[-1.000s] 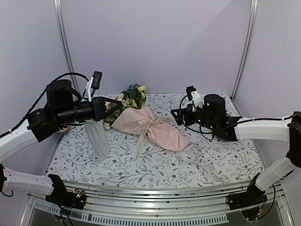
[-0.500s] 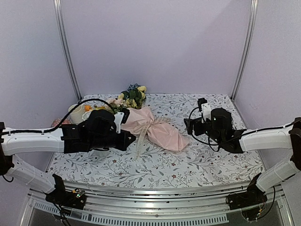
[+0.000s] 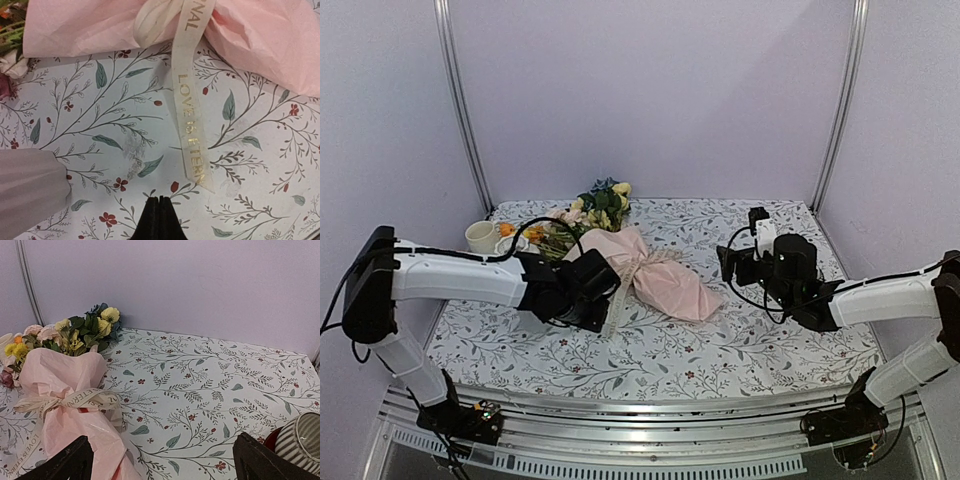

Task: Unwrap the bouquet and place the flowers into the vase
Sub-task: Move the vase to the corner of the board.

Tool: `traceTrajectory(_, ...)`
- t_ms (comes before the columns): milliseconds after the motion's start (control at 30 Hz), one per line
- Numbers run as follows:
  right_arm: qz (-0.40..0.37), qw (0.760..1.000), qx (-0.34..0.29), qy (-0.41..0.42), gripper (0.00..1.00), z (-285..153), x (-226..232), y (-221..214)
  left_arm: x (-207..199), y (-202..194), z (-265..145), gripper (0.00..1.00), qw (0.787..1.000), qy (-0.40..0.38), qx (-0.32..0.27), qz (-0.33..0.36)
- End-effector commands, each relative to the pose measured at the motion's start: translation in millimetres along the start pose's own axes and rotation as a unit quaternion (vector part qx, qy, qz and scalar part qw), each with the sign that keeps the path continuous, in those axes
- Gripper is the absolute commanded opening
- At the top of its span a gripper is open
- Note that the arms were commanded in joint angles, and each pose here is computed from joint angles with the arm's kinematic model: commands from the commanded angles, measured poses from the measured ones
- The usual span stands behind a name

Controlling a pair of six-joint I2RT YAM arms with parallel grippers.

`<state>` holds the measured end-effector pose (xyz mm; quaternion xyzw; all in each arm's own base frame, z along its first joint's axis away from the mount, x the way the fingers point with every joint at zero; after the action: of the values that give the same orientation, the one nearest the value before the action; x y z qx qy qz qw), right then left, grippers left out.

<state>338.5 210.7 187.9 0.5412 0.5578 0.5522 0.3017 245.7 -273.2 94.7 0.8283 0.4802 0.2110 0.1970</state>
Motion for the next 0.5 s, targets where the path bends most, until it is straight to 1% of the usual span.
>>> traceTrajectory(0,0.001,1.000,-0.015,-0.010,1.00,-0.1,-4.5,4.9,14.0,-10.9,8.3,0.00,0.994,0.082,0.067,0.035)
traceTrajectory(100,0.001,1.000,-0.015,-0.012,1.00,0.7,-4.9,4.6,17.3,-16.0,19.4,0.00,0.988,0.109,0.093,0.053)
traceTrajectory(200,-0.001,1.000,-0.015,-0.013,1.00,1.3,-5.3,3.5,19.9,-20.7,27.3,0.00,0.986,0.114,0.113,0.054)
traceTrajectory(467,0.000,1.000,-0.014,-0.008,1.00,2.6,-3.6,2.1,27.8,-29.4,36.5,0.00,0.979,0.133,0.140,0.060)
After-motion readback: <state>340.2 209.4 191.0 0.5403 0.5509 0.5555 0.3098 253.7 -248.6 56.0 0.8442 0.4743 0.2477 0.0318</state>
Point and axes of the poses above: each gripper's point midway between its finger pads, its own z axis out along the fingers, its own x axis along the line the jaws close on, y = z × x, the point moved 2 cm from there along -z, back along the fingers, and after that the axes turned 13 degrees about z, right-handed, at the moved point
